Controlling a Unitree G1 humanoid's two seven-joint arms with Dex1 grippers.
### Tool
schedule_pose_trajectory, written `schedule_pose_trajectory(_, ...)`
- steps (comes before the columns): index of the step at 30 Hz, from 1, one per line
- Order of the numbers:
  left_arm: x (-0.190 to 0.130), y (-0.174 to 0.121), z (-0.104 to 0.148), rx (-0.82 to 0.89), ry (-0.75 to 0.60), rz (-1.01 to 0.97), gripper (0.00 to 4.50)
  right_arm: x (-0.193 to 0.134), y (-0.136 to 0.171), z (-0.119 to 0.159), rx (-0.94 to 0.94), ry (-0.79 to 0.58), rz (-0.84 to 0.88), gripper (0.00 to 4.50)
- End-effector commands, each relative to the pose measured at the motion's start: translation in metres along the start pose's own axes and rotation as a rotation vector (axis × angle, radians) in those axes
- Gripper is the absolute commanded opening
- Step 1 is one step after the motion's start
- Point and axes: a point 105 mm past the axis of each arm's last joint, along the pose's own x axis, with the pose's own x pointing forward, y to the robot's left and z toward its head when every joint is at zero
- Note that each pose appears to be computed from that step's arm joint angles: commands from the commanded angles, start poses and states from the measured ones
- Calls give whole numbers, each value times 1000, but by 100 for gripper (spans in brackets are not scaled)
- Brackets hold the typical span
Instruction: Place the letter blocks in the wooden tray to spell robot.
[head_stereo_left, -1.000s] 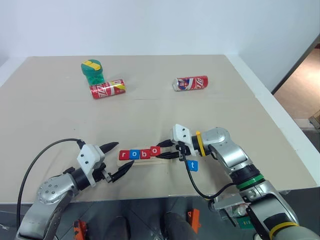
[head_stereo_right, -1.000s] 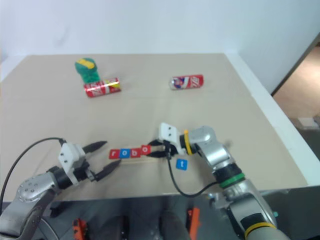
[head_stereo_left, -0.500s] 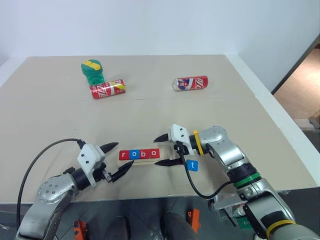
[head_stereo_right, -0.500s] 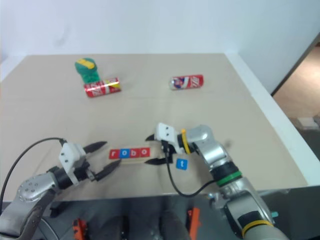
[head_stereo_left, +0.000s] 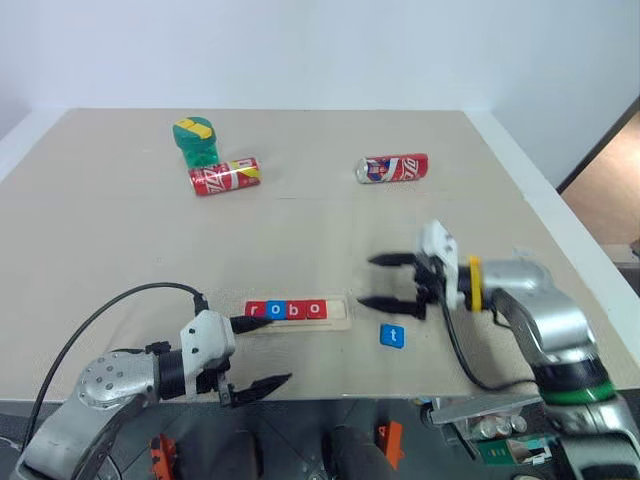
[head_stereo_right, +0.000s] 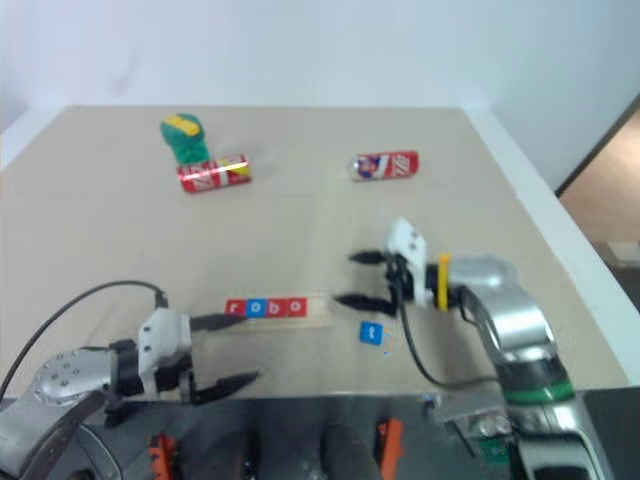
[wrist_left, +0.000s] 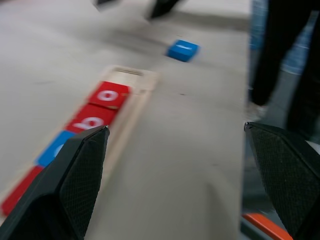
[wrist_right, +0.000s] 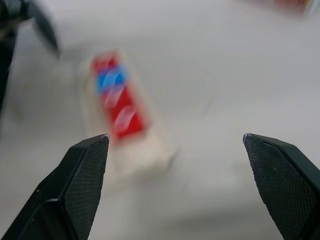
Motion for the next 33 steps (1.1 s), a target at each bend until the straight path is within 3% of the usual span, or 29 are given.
schedule_pose_trajectory(1,3,-5,8,24,-11,-66,450,-6,9,7,-97,6,-17,443)
schedule_pose_trajectory(12,5,9,7,80,-7,-46,450,-7,11,-30,-8,46,-167,443)
schedule_pose_trajectory(15,5,12,7,83,-13,-28,450,-10,10,-40,6,55,-221,361)
schedule_pose_trajectory(22,5,13,4,79,-16,-7,450,-14,26,-47,50,51,-227,124)
schedule_pose_trajectory(26,5,13,1,75,-12,9,450,-17,30,-45,31,43,-243,123)
schedule_pose_trajectory(33,3,24,2,55,-48,98,450,17,7,19,-146,-90,-112,123)
